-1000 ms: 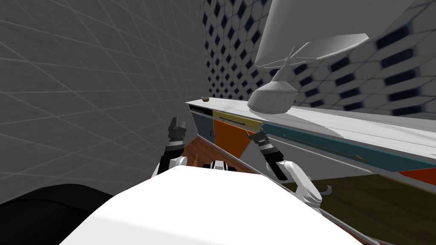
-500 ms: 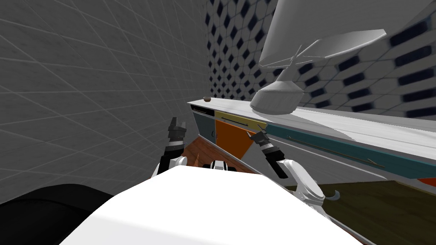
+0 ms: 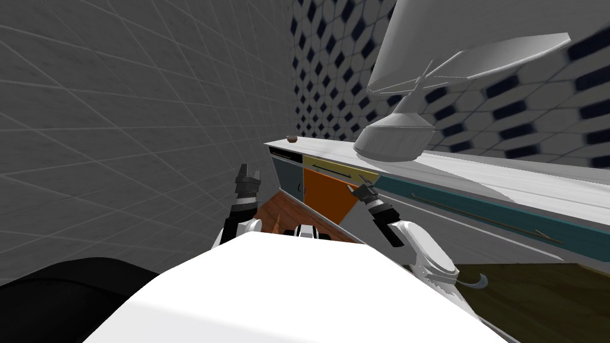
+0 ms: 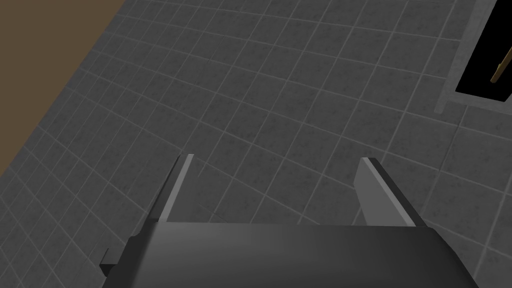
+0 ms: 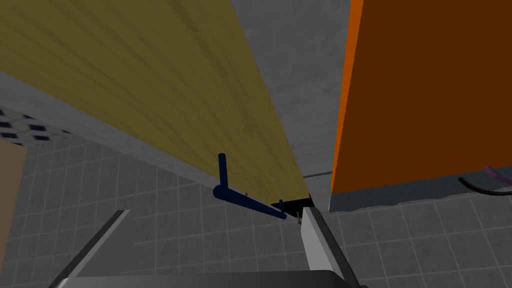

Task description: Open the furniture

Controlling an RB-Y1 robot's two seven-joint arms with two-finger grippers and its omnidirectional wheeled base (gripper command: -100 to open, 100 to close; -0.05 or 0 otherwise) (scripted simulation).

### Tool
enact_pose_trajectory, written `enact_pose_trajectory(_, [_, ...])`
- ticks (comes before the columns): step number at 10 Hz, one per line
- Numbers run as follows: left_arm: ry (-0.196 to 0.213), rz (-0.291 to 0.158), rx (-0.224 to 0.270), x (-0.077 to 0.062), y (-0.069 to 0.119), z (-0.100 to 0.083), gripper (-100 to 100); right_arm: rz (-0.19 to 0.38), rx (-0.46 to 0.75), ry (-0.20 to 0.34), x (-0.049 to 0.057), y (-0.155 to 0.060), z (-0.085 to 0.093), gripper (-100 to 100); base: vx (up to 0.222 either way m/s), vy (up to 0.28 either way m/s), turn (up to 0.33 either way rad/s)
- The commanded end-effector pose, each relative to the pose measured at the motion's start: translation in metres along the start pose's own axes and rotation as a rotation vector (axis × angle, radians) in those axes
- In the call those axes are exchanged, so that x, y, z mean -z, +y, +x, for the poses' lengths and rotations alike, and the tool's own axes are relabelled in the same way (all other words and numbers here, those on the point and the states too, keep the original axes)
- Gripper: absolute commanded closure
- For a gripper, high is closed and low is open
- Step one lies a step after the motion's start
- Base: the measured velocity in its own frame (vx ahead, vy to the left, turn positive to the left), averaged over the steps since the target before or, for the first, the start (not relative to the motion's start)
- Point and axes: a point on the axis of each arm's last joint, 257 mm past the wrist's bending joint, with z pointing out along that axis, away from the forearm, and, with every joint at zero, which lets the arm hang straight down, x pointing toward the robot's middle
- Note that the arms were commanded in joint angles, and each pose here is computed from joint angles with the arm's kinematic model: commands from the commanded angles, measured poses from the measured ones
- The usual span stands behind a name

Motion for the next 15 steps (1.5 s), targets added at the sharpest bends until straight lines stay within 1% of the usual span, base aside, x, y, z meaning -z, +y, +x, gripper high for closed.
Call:
enact_pose_trajectory(1, [0.0,0.0,0.0,0.0,0.0,0.0,0,-0.033,0.151,0.013,0.0,0.003,0.012,-100,0.015,0.033,0.029])
enact_pose_trajectory(4, [0.0,0.0,0.0,0.0,0.0,0.0,0,-0.059,0.27,0.022,0.0,0.005,0.022,-100,0.014,0.028,0.024])
enact_pose_trajectory(5, [0.0,0.0,0.0,0.0,0.0,0.0,0,-0.054,0.242,0.019,0.0,0.004,0.02,-100,0.007,0.011,0.005])
enact_pose_trajectory(6, [0.0,0.0,0.0,0.0,0.0,0.0,0,-0.055,0.249,0.019,0.002,-0.004,0.02,-100,0.1,0.031,-0.006])
enact_pose_trajectory(7, [0.0,0.0,0.0,0.0,0.0,0.0,0,-0.056,0.251,0.018,0.001,0.0,0.02,-100,0.064,0.019,-0.003])
enact_pose_trajectory(8, [0.0,0.0,0.0,0.0,0.0,0.0,0,-0.055,0.249,0.019,0.001,-0.001,0.02,100,0.009,0.003,0.001])
enact_pose_trajectory(9, [0.0,0.0,0.0,0.0,0.0,0.0,0,-0.054,0.249,0.012,0.001,-0.002,0.016,100,-0.072,0.05,-0.044])
enact_pose_trajectory(13, [0.0,0.0,0.0,0.0,0.0,0.0,0,-0.052,0.249,-0.005,0.003,-0.006,0.009,100,-0.156,0.099,-0.044])
enact_pose_trajectory(14, [0.0,0.0,0.0,0.0,0.0,0.0,0,-0.048,0.251,-0.004,0.001,-0.007,0.009,100,-0.09,0.044,-0.001])
enact_pose_trajectory(15, [0.0,0.0,0.0,0.0,0.0,0.0,0,-0.053,0.249,-0.013,0.003,-0.017,0.012,-100,-0.007,0.048,-0.042])
